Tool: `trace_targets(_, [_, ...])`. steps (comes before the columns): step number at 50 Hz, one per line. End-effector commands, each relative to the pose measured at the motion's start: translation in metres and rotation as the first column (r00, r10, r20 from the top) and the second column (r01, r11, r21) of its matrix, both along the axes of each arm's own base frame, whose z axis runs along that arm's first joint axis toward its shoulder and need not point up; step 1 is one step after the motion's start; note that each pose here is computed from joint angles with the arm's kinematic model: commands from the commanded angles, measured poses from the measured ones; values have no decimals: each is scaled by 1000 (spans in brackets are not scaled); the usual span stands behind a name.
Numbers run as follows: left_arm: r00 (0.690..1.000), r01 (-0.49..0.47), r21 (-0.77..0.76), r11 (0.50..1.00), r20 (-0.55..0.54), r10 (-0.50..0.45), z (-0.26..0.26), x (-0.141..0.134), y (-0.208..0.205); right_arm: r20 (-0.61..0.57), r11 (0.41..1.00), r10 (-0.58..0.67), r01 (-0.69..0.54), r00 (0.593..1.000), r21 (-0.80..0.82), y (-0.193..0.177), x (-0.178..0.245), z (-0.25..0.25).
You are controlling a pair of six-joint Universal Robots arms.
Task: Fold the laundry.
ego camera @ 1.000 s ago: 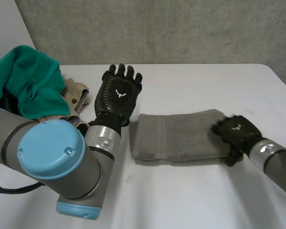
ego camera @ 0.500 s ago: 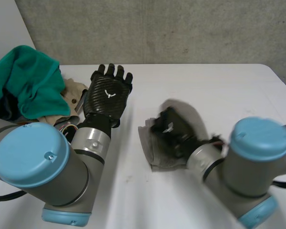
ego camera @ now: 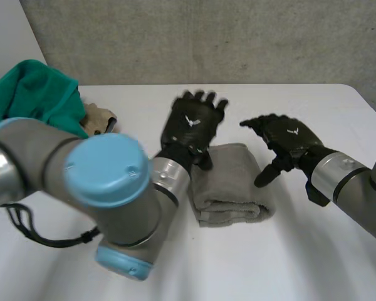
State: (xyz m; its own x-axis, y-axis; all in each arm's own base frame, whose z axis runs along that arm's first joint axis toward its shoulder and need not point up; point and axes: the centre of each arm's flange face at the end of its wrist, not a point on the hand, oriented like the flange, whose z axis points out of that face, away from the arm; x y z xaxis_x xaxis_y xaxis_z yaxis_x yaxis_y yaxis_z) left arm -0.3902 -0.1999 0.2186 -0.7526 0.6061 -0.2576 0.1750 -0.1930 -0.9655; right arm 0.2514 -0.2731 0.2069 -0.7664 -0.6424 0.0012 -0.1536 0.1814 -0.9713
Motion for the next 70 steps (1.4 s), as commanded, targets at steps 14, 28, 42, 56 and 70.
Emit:
trace_targets(14, [945,-158,317,935,324,50,-101,2,-11,-288,987,26,22,957,160,-28,1,-73])
trace_targets(28, [982,-113,223,968,173,75,-6,14,0,-194,981,-163,139,967,-134,-16,-20,-6])
trace_targets(42, [993,15,227,974,108,-40,25,41,15,24,931,-307,295,952,214,0,-44,-45])
trace_targets(56, [994,74,266,961,59,-93,19,50,15,87,927,-199,159,976,341,15,-9,-82])
trace_targets(70, [996,52,257,965,51,-67,17,56,8,36,925,-224,201,974,321,12,5,-99])
